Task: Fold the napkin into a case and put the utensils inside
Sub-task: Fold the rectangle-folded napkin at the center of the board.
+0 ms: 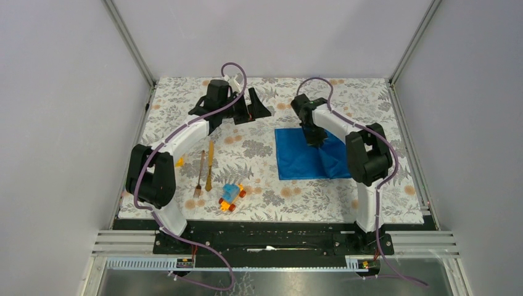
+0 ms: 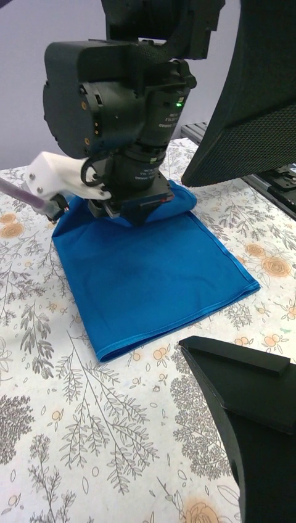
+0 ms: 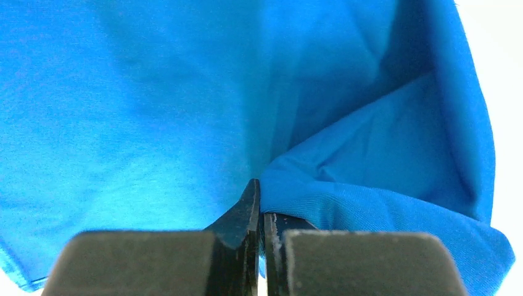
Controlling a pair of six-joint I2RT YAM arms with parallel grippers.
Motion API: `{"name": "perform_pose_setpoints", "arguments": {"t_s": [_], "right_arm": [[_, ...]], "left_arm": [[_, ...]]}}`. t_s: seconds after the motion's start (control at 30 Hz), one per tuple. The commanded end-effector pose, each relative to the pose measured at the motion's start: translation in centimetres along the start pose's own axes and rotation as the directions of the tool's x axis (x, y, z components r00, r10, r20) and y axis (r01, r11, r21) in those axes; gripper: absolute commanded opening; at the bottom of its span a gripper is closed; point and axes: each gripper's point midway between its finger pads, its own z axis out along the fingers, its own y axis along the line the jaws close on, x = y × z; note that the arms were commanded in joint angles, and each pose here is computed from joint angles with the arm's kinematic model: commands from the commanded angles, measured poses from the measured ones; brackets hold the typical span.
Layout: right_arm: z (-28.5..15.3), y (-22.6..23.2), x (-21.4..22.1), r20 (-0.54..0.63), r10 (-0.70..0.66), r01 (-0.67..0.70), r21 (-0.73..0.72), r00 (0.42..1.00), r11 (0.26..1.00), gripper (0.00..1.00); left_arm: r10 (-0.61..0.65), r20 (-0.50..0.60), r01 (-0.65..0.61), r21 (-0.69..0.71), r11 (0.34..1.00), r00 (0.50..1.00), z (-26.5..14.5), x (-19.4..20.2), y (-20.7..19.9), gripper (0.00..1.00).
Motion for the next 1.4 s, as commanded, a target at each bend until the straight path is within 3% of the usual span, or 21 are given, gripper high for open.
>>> {"name": "perform_pose_setpoints", "arguments": {"t_s": [0.0, 0.3, 0.47, 1.37], "right_arm": [[-1.1, 3.9, -1.3, 0.010, 0.003, -0.001, -0.141, 1.000, 0.990, 0.00], [-2.6, 11.5, -3.0, 0.089, -0.149, 0.174, -0.486, 0.985, 0.857, 0.00], [-3.0, 13.7, -3.0, 0.057, -0.166, 0.169, -0.559, 0.984, 0.811, 0.00], [-3.2, 14.6, -3.1, 0.022, -0.098, 0.094, -0.538, 0.995, 0.838, 0.02]], "left_arm": [[0.057, 0.087, -0.059, 0.026, 0.998, 0.995, -1.3, -3.1, -1.5, 0.96], [0.036, 0.105, -0.038, 0.014, 0.999, 0.994, -1.8, -3.9, -0.3, 0.96], [0.032, 0.114, -0.034, 0.009, 0.999, 0.993, -2.0, -4.3, 0.0, 0.96], [0.014, 0.104, -0.016, 0.015, 1.000, 0.994, -1.7, -4.0, 0.5, 0.96]]}}
